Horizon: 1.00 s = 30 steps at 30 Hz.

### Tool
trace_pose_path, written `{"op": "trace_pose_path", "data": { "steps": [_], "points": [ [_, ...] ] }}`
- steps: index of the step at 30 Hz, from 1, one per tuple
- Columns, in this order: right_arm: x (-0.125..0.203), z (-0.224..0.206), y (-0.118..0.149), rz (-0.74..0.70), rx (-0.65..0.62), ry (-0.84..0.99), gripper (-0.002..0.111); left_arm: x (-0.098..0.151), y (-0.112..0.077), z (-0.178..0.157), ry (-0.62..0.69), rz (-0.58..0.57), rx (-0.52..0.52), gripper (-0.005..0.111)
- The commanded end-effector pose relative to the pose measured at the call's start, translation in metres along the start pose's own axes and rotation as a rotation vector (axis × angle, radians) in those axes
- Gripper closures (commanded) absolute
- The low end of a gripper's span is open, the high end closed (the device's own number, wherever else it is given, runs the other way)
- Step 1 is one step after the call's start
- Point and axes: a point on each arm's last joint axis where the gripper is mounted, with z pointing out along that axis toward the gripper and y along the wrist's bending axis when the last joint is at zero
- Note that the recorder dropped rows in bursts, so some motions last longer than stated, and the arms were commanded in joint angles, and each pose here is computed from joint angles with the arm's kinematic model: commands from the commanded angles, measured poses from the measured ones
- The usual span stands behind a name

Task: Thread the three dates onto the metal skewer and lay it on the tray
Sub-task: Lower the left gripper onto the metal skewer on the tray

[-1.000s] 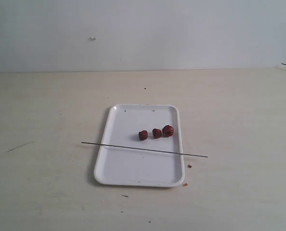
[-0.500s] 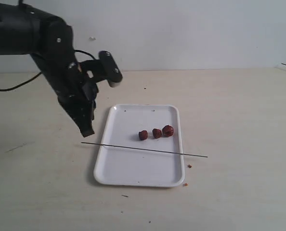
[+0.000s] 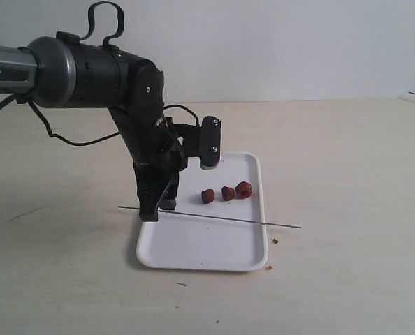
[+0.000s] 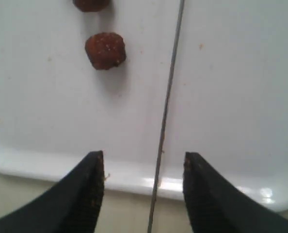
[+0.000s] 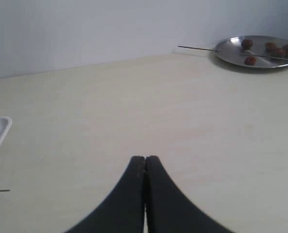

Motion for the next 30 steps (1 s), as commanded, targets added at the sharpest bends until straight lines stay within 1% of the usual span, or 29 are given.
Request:
{"op": "trace_pose_path", "data": {
  "steps": [1,7,10,15,18,21,24,27,30],
  "points": [
    [0.000,0.001,0.000,-0.001,0.003,-0.006,0.108,-0.003,-0.001,0.013,-0.011,0.003,0.016,0.060],
    [0.000,0.001,0.000,-0.001,0.003,-0.006,0.108,-0.003,-0.003,0.018,0.010,-0.006,0.070,0.058],
    [0.000,0.001,0.000,-0.001,0.003,-0.006,0.108,-0.008,0.000,0.012,-0.022,-0.027,0.074,0.058],
    [0.000,0.001,0.000,-0.001,0.003,-0.006,0.108,-0.013,0.009,0.006,-0.042,-0.016,0.043,0.058],
    [0.000,0.001,0.000,-0.001,0.003,-0.006,0.108,-0.013,0.008,0.013,-0.020,-0.015,0.085,0.058],
    [0.000,0.001,0.000,-0.001,0.003,-0.006,0.108,-0.013,0.011,0.027,-0.007,-0.053,0.120,0.058],
    [0.000,0.001,0.000,-0.001,0.003,-0.006,0.108,-0.012,0.007,0.028,0.008,-0.051,0.162,0.058],
    [0.000,0.001,0.000,-0.001,0.003,-0.006,0.108,-0.011,0.007,0.028,0.012,-0.052,0.168,0.058],
    [0.000,0.001,0.000,-0.001,0.003,-0.006,0.108,-0.009,0.009,0.030,0.008,-0.029,0.155,0.058]
  ]
}}
